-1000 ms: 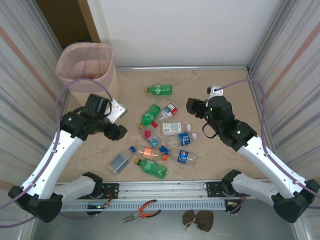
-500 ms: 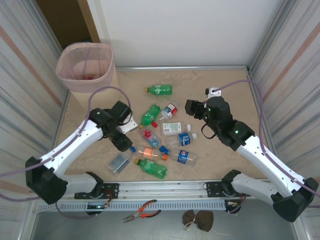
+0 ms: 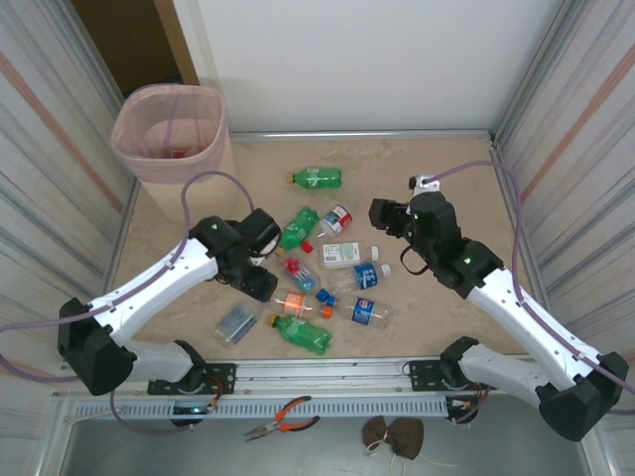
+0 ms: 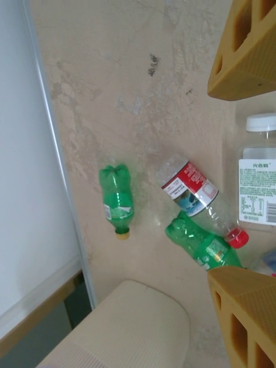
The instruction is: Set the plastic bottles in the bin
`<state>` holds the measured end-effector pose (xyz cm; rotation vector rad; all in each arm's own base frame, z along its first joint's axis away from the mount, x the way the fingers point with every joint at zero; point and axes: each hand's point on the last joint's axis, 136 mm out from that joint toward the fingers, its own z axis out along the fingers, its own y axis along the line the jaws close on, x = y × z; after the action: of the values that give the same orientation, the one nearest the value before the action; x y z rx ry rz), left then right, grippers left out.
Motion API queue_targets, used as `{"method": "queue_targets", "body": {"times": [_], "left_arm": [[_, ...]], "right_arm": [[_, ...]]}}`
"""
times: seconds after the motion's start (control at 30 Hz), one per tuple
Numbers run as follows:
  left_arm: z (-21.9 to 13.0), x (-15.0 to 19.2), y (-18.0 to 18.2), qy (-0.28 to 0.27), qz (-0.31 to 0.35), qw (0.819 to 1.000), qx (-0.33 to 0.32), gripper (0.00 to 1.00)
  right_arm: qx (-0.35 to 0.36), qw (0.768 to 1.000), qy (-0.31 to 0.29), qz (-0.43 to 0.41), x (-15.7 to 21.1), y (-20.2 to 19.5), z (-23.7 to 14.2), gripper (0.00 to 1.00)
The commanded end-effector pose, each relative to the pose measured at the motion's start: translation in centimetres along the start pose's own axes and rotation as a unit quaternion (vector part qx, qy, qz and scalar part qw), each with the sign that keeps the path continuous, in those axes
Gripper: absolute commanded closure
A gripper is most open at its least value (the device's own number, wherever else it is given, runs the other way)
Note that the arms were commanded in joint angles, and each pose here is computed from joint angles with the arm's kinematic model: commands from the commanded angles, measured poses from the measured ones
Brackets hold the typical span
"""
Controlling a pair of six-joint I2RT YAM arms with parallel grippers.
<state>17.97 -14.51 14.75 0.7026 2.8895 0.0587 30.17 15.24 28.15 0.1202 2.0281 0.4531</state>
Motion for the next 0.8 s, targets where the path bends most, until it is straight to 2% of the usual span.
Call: {"method": "queue_targets", "body": {"times": [0.0,0.1,0.27,0.57,0.77], "left_arm": [[0.9,1.4,-0.6,-0.002,-0.084,0.996,-0.004,0.16],[2.0,2.5,0.2,-0.016,-0.107,0.993,-0.056,0.15],[4.3,4.0,1.3,-0.024,-0.144,0.986,-0.080,0.10],[7.4,5.1,-0.5,-0.042,-0.163,0.986,-0.011,0.05],[8.6,5.7,0.3,-0.030,-0.175,0.984,-0.018,0.03]], "right_arm": [[-0.017,1.000,-0.001,0.016,-0.3,0.4,0.2,0.25],[-0.026,0.999,0.000,0.020,-0.4,0.6,0.3,0.25],[-0.025,0.999,0.022,0.019,0.7,0.5,1.5,0.25],[-0.021,0.999,0.028,0.028,1.0,0.1,2.3,0.25],[-0.024,0.999,0.035,0.030,1.2,0.2,2.7,0.25]]}}
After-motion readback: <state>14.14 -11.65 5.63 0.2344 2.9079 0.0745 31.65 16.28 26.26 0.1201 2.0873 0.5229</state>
